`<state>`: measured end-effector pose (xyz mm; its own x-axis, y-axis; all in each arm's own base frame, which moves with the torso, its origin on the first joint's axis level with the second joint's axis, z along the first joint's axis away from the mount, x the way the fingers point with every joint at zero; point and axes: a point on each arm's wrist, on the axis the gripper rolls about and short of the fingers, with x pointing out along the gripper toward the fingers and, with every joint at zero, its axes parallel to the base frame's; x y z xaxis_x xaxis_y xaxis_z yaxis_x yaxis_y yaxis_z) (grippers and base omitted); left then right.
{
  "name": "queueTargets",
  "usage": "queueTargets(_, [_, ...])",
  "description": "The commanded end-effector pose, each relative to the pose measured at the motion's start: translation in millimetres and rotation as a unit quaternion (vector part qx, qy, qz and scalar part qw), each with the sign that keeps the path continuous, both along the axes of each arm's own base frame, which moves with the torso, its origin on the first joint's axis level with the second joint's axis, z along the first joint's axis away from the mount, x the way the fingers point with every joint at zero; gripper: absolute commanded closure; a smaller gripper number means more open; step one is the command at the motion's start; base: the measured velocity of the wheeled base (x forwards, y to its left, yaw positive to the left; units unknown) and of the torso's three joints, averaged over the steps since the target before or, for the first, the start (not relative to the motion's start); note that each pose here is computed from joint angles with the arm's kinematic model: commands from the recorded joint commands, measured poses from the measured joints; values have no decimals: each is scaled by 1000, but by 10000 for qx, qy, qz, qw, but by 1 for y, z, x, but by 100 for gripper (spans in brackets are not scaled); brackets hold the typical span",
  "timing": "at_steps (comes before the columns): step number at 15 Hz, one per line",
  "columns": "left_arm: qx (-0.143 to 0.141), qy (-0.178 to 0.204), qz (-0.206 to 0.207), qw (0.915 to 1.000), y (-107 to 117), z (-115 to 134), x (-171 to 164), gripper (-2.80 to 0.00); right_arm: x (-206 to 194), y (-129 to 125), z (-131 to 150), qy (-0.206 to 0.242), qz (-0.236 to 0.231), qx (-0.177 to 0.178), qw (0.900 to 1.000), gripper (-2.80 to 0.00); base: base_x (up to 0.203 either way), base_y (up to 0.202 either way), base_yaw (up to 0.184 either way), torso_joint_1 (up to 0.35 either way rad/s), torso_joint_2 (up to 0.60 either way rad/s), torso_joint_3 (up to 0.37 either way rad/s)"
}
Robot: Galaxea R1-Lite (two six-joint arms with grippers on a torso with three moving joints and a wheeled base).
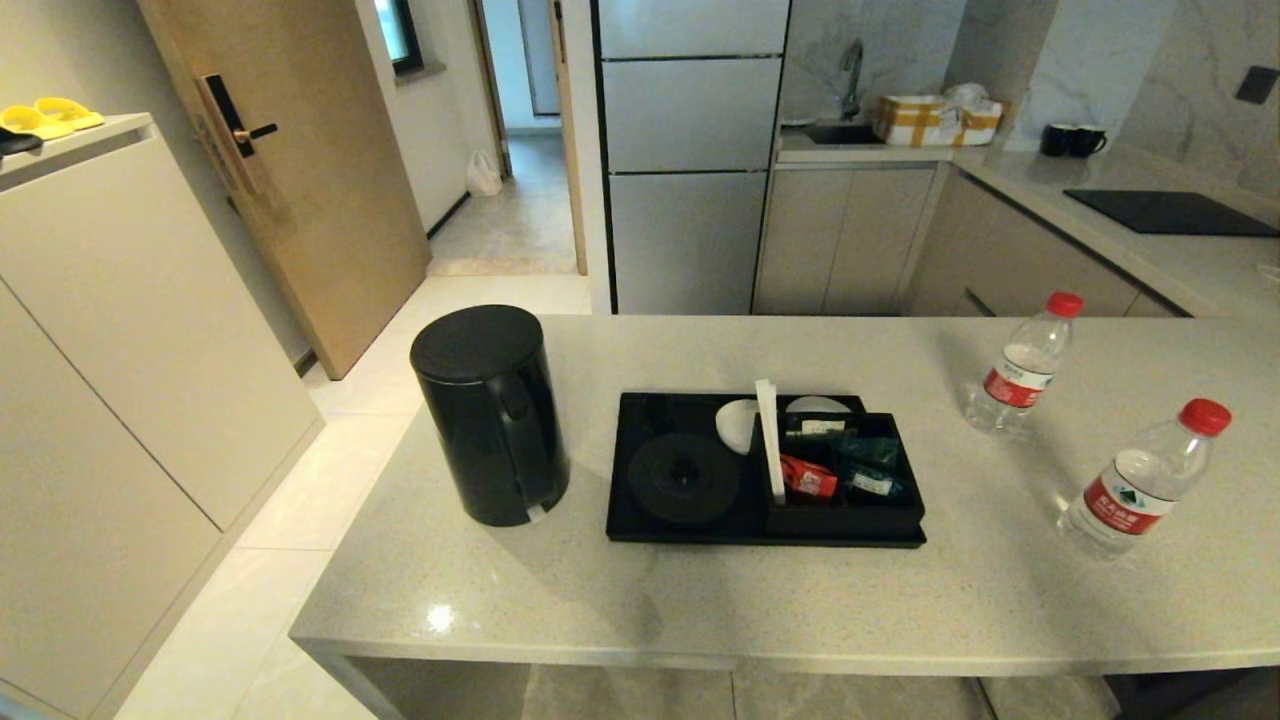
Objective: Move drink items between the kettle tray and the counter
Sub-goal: Return the bottled water to its original position
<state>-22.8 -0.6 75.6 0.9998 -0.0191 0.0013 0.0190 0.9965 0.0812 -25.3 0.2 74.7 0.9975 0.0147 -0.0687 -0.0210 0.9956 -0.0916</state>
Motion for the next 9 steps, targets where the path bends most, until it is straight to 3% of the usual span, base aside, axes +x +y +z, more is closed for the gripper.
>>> queueTargets(1, [8, -1, -4, 10000, 0, 0, 0, 0, 0, 0, 4, -15, 2, 43, 10000, 0, 0, 0, 0, 0, 0, 0])
queueTargets(2, [4, 5, -4, 10000, 0, 0, 0, 0, -2, 0, 17, -154, 52, 125, 9998, 0, 0, 0, 0, 0, 0, 0])
queueTargets(4, [0, -1, -3, 10000, 0, 0, 0, 0, -4, 1, 69, -384, 308, 665, 9966, 0, 0, 0, 0, 0, 0, 0])
queueTargets(7, [0, -1, -4, 10000, 0, 0, 0, 0, 40, 4, 142, 226, 689, 1043, 9919, 0, 0, 0, 0, 0, 0, 0])
queueTargets(9, [0, -1, -4, 10000, 0, 0, 0, 0, 83, 6, 168, 684, 1046, 1066, 9864, 0, 0, 0, 0, 0, 0, 0])
